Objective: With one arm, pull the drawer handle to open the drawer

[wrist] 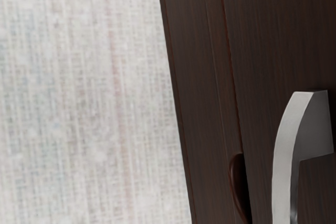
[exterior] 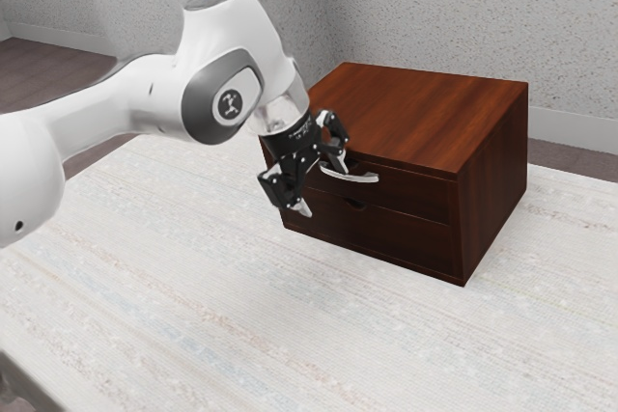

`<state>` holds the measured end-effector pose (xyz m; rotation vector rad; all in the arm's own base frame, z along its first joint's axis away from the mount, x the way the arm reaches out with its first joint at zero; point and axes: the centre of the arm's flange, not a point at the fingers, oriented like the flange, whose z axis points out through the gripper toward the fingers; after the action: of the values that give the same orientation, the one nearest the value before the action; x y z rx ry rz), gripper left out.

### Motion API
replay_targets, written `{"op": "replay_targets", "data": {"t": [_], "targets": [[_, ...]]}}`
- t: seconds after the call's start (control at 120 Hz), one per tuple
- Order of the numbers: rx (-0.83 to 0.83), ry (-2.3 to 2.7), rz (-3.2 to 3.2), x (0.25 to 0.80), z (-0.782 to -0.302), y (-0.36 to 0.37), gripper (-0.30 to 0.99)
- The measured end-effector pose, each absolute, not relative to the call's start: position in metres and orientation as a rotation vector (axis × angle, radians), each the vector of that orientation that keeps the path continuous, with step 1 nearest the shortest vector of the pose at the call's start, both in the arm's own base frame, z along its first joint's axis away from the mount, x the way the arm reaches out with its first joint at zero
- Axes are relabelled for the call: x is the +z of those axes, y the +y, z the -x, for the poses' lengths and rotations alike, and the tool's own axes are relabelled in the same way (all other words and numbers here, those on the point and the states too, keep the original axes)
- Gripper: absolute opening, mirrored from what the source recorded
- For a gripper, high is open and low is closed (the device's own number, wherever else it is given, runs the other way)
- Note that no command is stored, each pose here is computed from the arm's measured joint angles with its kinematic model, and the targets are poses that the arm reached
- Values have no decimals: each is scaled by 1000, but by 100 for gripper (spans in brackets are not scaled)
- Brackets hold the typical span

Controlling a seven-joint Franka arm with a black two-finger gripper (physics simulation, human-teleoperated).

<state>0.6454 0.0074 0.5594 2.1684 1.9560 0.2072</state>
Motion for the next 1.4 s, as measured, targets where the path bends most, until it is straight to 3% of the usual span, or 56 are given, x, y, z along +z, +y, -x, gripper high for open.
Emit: {"op": "replay_targets", "data": {"t": [0.175,0.533,1.058,1.4], "targets": [[210,1949,-2168,560,-645,6,35],[198,1956,-2182,559,-622,3,0],[198,1969,-2190,564,-540,-3,-9],[224,1978,-2136,556,-513,4,-9]]}}
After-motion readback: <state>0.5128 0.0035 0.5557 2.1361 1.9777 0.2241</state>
